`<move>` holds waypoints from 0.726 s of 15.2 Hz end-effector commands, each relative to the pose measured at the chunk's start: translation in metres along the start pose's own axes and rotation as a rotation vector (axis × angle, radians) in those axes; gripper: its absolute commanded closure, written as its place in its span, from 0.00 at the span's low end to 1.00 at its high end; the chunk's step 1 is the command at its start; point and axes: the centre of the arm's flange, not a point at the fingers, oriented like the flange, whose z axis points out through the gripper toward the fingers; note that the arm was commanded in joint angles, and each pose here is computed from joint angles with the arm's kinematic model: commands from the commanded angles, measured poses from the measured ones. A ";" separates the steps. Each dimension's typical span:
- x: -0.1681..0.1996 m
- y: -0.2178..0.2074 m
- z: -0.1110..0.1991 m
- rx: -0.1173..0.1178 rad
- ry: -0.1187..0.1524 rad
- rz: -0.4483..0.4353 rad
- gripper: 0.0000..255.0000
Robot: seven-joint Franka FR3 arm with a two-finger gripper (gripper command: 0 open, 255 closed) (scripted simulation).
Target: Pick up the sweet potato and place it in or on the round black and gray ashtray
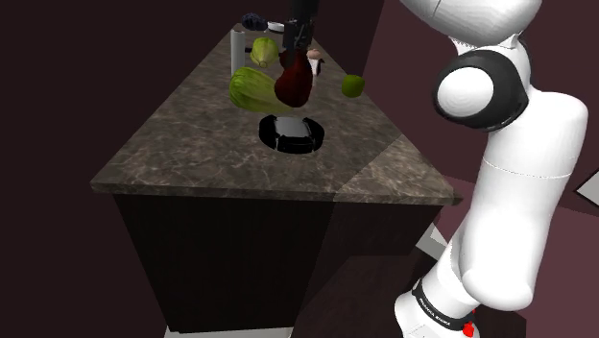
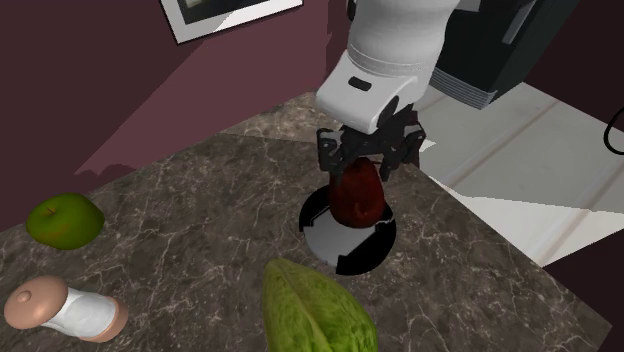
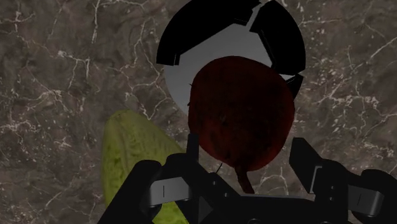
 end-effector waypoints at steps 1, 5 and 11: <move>-0.001 0.001 0.010 -0.001 0.001 0.000 1.00; -0.002 0.000 0.031 -0.001 0.001 0.000 1.00; -0.002 0.000 0.063 -0.001 0.001 0.000 1.00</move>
